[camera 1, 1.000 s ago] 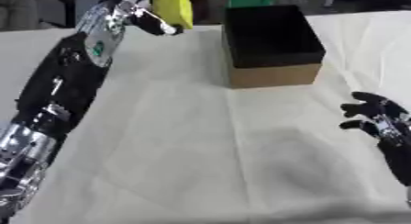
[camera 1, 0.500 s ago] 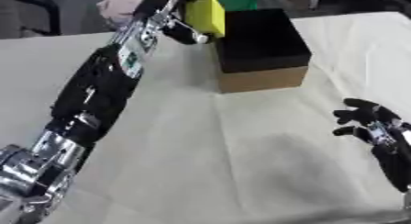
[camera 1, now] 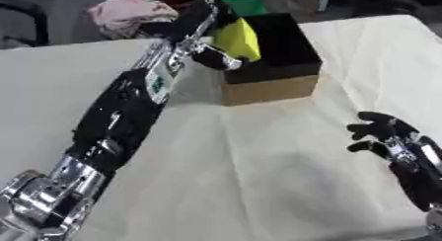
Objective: Pick up objects on the table and place them in the box.
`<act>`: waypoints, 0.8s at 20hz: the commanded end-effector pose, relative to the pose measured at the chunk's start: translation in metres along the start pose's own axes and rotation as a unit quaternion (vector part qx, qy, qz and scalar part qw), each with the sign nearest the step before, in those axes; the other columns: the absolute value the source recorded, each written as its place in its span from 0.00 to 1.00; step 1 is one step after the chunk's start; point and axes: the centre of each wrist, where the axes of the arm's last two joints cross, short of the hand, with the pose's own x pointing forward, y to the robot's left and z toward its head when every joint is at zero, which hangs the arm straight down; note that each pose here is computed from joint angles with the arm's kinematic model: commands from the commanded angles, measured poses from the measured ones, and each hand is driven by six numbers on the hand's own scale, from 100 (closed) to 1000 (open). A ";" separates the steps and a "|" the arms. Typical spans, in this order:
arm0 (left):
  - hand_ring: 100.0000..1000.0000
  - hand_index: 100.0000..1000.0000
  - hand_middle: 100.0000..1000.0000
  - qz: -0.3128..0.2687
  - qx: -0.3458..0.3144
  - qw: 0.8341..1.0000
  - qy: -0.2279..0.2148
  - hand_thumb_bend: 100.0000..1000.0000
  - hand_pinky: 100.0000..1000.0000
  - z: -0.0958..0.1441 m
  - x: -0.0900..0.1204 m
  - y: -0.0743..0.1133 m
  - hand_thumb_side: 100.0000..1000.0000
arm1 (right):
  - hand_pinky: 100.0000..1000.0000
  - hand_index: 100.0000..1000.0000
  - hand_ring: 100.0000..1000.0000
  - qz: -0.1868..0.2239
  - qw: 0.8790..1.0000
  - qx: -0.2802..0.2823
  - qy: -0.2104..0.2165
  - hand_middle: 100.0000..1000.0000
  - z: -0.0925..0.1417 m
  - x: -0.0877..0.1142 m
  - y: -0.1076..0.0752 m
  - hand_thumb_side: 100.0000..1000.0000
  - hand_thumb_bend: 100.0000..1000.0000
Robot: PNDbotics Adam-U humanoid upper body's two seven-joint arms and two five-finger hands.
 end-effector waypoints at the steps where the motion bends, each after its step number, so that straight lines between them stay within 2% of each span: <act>1: 0.52 0.62 0.42 -0.014 0.004 1.000 -0.012 0.60 0.62 -0.005 0.004 0.006 0.22 | 0.60 0.81 0.81 0.002 1.000 0.005 -0.012 0.51 -0.005 0.006 -0.001 0.62 0.00; 2: 0.56 0.68 0.49 -0.017 -0.001 1.000 -0.014 0.65 0.64 -0.004 0.004 0.005 0.26 | 0.60 0.81 0.81 0.002 1.000 0.004 -0.012 0.51 -0.004 0.006 -0.001 0.62 0.00; 5: 0.59 0.71 0.55 -0.026 -0.016 0.999 -0.016 0.67 0.65 -0.004 0.004 0.004 0.27 | 0.60 0.81 0.81 0.002 1.000 0.004 -0.012 0.51 -0.004 0.006 -0.001 0.63 0.00; 6: 0.62 0.74 0.60 -0.029 -0.019 0.999 -0.015 0.71 0.66 -0.003 0.003 0.004 0.29 | 0.60 0.81 0.81 0.002 1.000 0.004 -0.012 0.51 -0.004 0.006 -0.001 0.63 0.00; 7: 0.62 0.74 0.61 -0.030 -0.021 0.999 -0.013 0.72 0.67 -0.003 0.003 0.004 0.30 | 0.60 0.81 0.81 0.002 1.000 0.004 -0.012 0.51 -0.004 0.006 -0.001 0.63 0.00; 8: 0.66 0.77 0.67 -0.031 -0.022 0.999 -0.012 0.78 0.69 -0.003 0.003 0.004 0.33 | 0.60 0.81 0.81 0.002 1.000 0.004 -0.012 0.51 -0.004 0.006 -0.001 0.63 0.00; 9: 0.68 0.78 0.69 -0.031 -0.021 0.999 -0.011 0.82 0.69 -0.003 0.002 0.005 0.35 | 0.60 0.81 0.81 0.002 1.000 0.004 -0.012 0.51 -0.004 0.006 -0.001 0.63 0.00; 12: 0.74 0.82 0.77 -0.025 -0.020 0.999 -0.008 0.83 0.73 -0.002 0.001 0.007 0.39 | 0.60 0.81 0.81 0.002 1.000 0.003 -0.012 0.51 -0.004 0.006 -0.002 0.63 0.00; 14: 0.74 0.81 0.77 -0.019 -0.018 1.000 -0.008 0.83 0.73 -0.002 0.000 0.009 0.40 | 0.60 0.81 0.81 0.001 1.000 0.003 -0.012 0.51 -0.004 0.006 -0.002 0.63 0.00; 16: 0.71 0.79 0.72 -0.007 -0.010 1.000 -0.008 0.80 0.72 -0.001 0.000 0.012 0.39 | 0.60 0.81 0.81 0.002 1.000 0.003 -0.012 0.51 -0.004 0.006 -0.002 0.63 0.00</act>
